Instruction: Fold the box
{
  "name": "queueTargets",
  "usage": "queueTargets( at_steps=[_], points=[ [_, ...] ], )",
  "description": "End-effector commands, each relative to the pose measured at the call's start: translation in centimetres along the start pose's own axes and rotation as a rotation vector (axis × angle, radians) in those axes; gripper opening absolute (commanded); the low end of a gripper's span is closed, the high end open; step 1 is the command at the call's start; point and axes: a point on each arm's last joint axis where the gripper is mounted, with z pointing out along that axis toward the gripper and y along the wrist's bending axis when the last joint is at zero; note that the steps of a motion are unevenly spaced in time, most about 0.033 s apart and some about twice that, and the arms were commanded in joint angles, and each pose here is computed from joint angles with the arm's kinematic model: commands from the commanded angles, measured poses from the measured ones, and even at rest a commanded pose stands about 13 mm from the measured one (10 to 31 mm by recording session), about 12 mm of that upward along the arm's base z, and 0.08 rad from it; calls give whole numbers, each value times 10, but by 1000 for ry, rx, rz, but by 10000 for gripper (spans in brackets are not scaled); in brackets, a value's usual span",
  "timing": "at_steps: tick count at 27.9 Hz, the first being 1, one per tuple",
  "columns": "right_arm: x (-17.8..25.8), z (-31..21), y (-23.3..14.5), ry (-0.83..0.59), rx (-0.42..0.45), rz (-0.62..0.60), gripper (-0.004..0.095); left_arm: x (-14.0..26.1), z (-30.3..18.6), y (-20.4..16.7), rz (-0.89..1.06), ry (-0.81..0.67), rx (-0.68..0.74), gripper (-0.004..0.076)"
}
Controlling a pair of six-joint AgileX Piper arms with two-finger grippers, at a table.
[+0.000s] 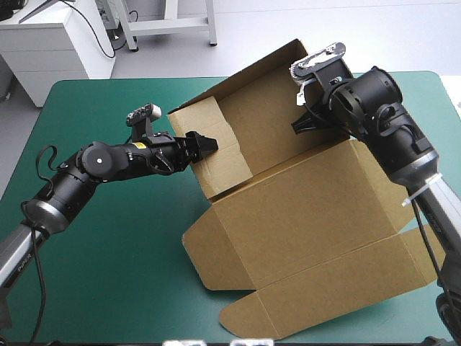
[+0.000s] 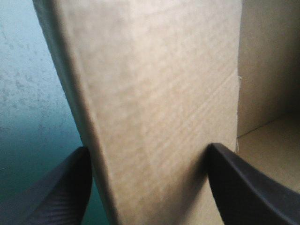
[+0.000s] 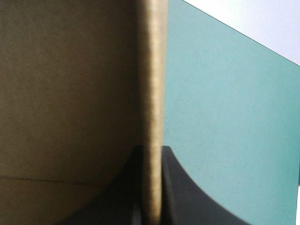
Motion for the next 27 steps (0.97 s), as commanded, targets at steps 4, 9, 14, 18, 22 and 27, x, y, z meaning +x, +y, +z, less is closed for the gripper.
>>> queueTargets(
  at_steps=[4, 9, 14, 18, 22, 27],
  points=[
    [-2, -31, -11, -82, -3, 40, -2, -4, -1, -18, -17, -50, 65, 494],
    [-2, -31, -13, -79, 11, 36, -2, -5, 1, -18, -31, -60, 65, 408],
    [-2, -31, -13, -80, 19, 45, -3, -4, 2, -16, -49, -57, 59, 151],
    [-2, -31, -13, -80, 18, 74, -3, 5, 9, -2, -125, -71, 31, 0],
    [-2, -31, -13, -80, 16, 96, -3, 13, 16, 12, -247, -95, 21, 0],
    [-2, -31, -14, -80, 15, 144, -20, 4, 8, -4, -108, -66, 42, -9]
  ],
)
